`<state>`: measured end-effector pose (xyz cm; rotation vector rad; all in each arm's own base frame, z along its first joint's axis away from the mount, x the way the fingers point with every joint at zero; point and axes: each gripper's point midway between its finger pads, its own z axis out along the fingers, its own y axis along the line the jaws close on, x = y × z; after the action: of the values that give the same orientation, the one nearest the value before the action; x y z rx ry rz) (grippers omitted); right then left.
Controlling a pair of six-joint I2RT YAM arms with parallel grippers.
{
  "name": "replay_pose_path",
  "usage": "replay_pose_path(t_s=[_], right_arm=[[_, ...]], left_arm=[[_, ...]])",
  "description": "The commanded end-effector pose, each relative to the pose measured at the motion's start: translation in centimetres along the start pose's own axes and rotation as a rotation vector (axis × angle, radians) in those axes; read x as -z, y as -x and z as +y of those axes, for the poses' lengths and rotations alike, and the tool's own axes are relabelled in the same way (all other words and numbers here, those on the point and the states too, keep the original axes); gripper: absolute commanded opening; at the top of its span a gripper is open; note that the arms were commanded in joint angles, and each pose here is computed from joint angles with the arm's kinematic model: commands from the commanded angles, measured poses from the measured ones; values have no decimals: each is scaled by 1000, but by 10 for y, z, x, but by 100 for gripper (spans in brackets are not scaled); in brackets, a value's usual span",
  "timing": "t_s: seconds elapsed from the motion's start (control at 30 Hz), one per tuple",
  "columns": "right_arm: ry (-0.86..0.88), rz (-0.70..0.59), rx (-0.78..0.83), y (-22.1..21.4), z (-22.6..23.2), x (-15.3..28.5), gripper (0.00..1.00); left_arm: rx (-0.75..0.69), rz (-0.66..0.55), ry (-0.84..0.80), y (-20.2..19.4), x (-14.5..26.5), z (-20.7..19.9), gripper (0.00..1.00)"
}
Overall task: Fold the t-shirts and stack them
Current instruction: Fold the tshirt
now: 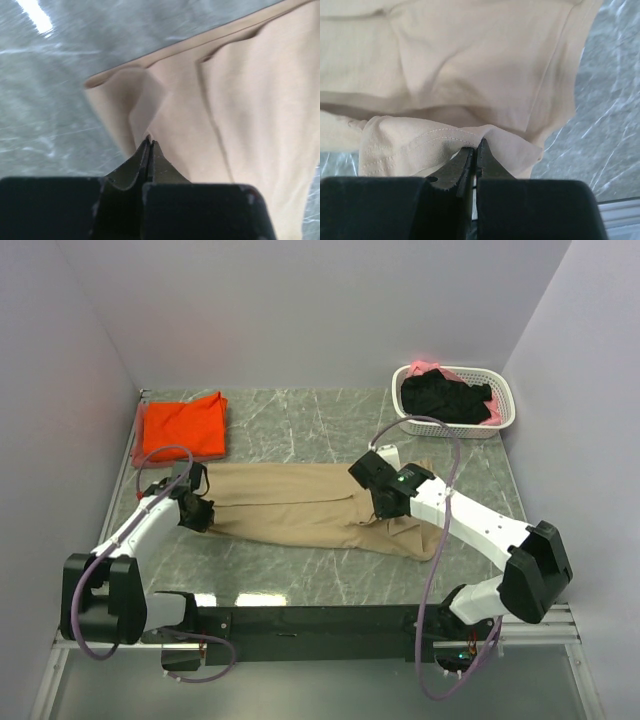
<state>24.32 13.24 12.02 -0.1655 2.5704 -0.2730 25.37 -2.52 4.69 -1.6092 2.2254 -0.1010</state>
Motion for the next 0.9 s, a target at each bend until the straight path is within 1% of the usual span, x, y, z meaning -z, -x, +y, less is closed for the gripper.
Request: replay_pose_path(t_s=[0.0,0.2,0.43,0.5,0.63,0.77,0.87], right_arm=[[-37,-98,-42,38,-7,2,0],[-97,-110,-60,60,-21,-7,0],[-94,-117,-51,77,-22,-14,0],[-95,-113,-42,79,-22,-18,0],[-104,-88,-51,88,-24,-33,0],[-118,-87,12,96,-23,-48,0],[-151,-78,15,105,-27,-62,0]], left_arm=[[-4,-52,-55,15,4,-27,0],[-9,-63,-73,20,0,-42,0],[-15,-84,-59,25,-4,-50,1],[-36,-89,-81,27,-5,-57,1],[-47,-84,-74,26,-16,-62,1],[-54,-86,-43,27,-24,-65,1],[-52,-80,-37,26,-30,-66,1]])
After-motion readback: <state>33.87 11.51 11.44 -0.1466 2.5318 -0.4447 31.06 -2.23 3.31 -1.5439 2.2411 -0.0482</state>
